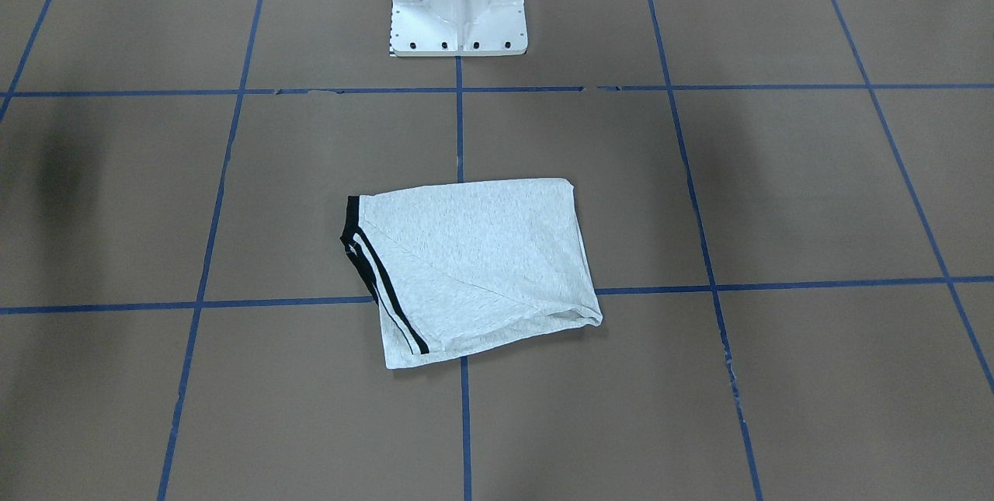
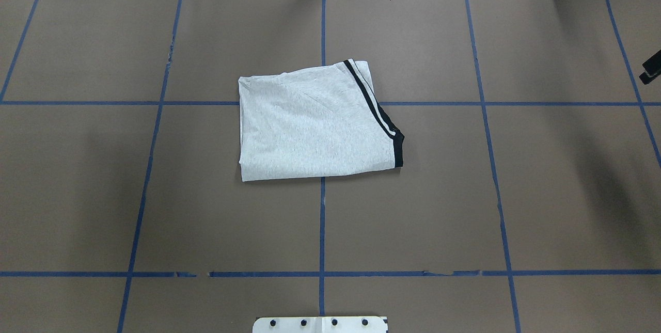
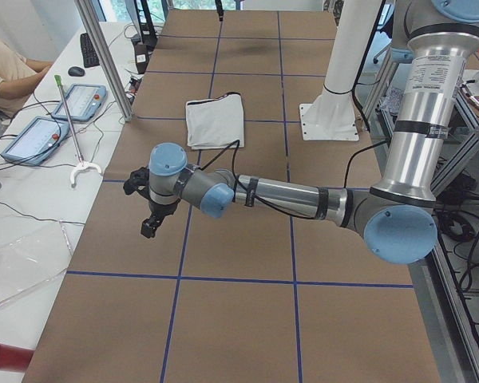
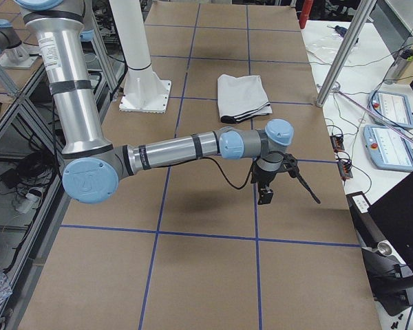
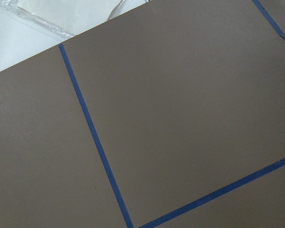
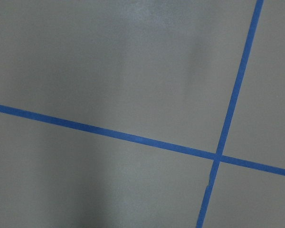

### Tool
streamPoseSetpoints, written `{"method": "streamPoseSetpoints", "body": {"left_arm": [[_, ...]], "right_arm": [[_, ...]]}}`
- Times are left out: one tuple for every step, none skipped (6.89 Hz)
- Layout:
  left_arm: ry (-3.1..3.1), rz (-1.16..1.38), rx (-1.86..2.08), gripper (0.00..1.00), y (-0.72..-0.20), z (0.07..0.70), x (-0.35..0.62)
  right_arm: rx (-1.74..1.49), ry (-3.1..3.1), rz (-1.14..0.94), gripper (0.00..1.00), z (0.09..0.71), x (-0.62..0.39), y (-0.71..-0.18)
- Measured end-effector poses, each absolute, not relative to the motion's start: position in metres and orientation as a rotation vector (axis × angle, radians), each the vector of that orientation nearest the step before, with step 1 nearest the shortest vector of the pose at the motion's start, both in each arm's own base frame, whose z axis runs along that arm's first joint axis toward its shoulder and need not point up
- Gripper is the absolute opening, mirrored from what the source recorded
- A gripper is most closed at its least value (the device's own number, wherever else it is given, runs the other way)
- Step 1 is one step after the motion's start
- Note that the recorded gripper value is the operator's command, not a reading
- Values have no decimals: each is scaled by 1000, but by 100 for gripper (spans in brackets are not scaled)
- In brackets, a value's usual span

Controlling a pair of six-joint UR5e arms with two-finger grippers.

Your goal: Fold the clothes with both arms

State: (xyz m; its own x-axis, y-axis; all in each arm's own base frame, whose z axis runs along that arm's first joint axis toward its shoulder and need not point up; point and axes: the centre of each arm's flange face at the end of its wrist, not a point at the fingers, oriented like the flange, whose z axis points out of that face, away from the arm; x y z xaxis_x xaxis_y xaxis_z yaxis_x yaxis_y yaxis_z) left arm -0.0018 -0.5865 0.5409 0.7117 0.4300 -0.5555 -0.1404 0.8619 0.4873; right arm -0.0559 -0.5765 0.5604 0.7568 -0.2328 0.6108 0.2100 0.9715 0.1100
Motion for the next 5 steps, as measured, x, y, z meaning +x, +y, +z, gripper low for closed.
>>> {"method": "streamPoseSetpoints", "body": {"left_arm": [[705, 370, 415, 100, -590, 533, -1], [699, 397, 405, 100, -592, 527, -1], [697, 407, 402, 100, -594, 525, -1], [697, 409, 400, 100, -594, 524, -1], [697, 409, 399, 100, -594, 524, -1]], "right_arm": [[32, -670, -251, 100, 562, -61, -575], [33, -670, -257, 100, 562, -64, -574], [35, -671, -264, 100, 561, -66, -574], [43, -673, -270, 100, 559, -66, -575], [54, -679, -277, 100, 554, -67, -576]]}}
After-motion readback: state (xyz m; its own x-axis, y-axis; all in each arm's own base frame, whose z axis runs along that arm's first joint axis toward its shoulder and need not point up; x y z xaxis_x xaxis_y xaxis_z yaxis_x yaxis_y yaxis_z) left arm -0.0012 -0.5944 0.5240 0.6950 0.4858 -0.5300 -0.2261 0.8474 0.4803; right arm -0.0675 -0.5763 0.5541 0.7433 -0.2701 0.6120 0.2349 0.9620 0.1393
